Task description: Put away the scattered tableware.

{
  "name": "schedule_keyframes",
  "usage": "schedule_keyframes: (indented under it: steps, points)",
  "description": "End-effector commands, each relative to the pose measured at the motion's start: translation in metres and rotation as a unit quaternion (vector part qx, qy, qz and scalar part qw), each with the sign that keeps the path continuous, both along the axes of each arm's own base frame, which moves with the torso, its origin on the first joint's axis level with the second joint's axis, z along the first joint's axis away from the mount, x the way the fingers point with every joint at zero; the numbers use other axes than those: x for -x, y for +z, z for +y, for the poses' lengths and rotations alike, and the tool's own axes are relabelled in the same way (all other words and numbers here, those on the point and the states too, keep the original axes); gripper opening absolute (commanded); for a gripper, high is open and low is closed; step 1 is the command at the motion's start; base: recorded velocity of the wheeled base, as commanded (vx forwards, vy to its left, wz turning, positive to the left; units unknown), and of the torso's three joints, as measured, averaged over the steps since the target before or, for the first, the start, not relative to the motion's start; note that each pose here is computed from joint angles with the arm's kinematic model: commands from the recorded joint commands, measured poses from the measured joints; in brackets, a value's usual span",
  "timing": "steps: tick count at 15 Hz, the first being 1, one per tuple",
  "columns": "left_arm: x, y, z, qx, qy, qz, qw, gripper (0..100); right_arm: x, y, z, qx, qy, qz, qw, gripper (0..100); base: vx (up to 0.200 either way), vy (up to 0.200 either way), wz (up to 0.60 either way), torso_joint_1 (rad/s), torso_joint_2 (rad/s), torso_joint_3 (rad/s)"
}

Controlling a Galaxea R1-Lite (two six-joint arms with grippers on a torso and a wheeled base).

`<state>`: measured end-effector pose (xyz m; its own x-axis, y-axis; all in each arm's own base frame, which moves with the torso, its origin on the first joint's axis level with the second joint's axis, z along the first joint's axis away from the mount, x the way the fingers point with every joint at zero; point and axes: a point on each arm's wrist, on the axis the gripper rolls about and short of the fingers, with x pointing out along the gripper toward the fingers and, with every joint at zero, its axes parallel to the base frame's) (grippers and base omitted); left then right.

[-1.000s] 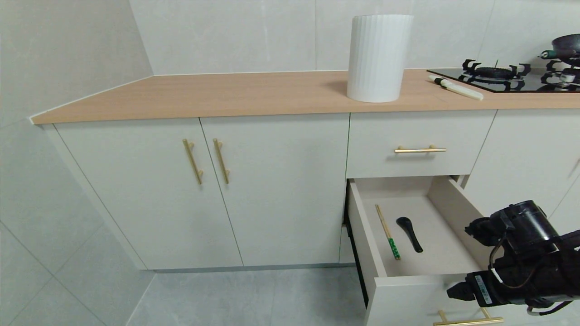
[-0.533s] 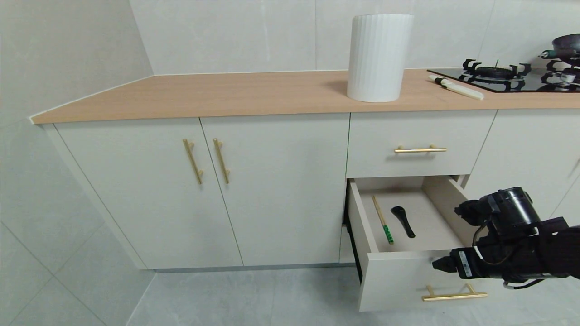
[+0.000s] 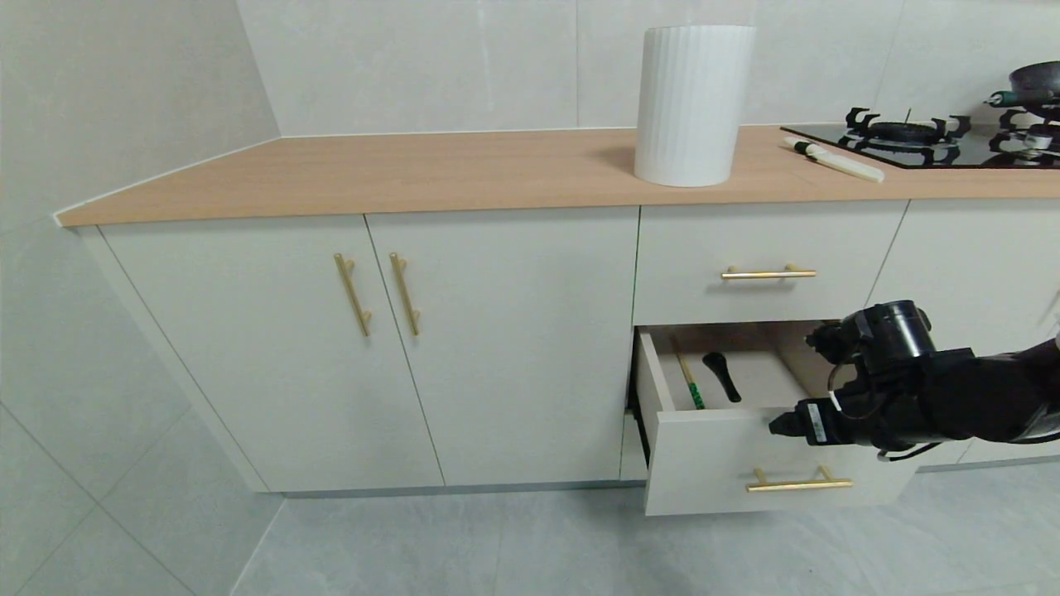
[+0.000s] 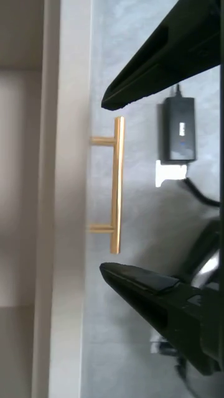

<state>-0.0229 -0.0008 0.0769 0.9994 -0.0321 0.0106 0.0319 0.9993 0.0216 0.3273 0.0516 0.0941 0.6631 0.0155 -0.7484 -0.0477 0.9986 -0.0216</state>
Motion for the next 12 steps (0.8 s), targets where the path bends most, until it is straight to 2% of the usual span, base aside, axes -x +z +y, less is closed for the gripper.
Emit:
schedule_keyframes:
  steps: [1,8,12]
  points:
    - [0.0,0.0,0.0,0.0,0.0,0.0,1.0,100,-0.02,-0.011,0.003,0.002,0.0,0.004,1.0,100,0.0,0.0,0.0,0.0,0.0,0.0]
    - [0.0,0.0,0.0,0.0,0.0,0.0,1.0,100,-0.069,-0.015,0.009,-0.005,-0.002,-0.032,0.999,100,0.0,0.0,0.0,0.0,0.0,0.0]
    - [0.0,0.0,0.0,0.0,0.0,0.0,1.0,100,-0.087,-0.031,0.012,-0.009,-0.003,-0.051,0.999,100,0.0,0.0,0.0,0.0,0.0,0.0]
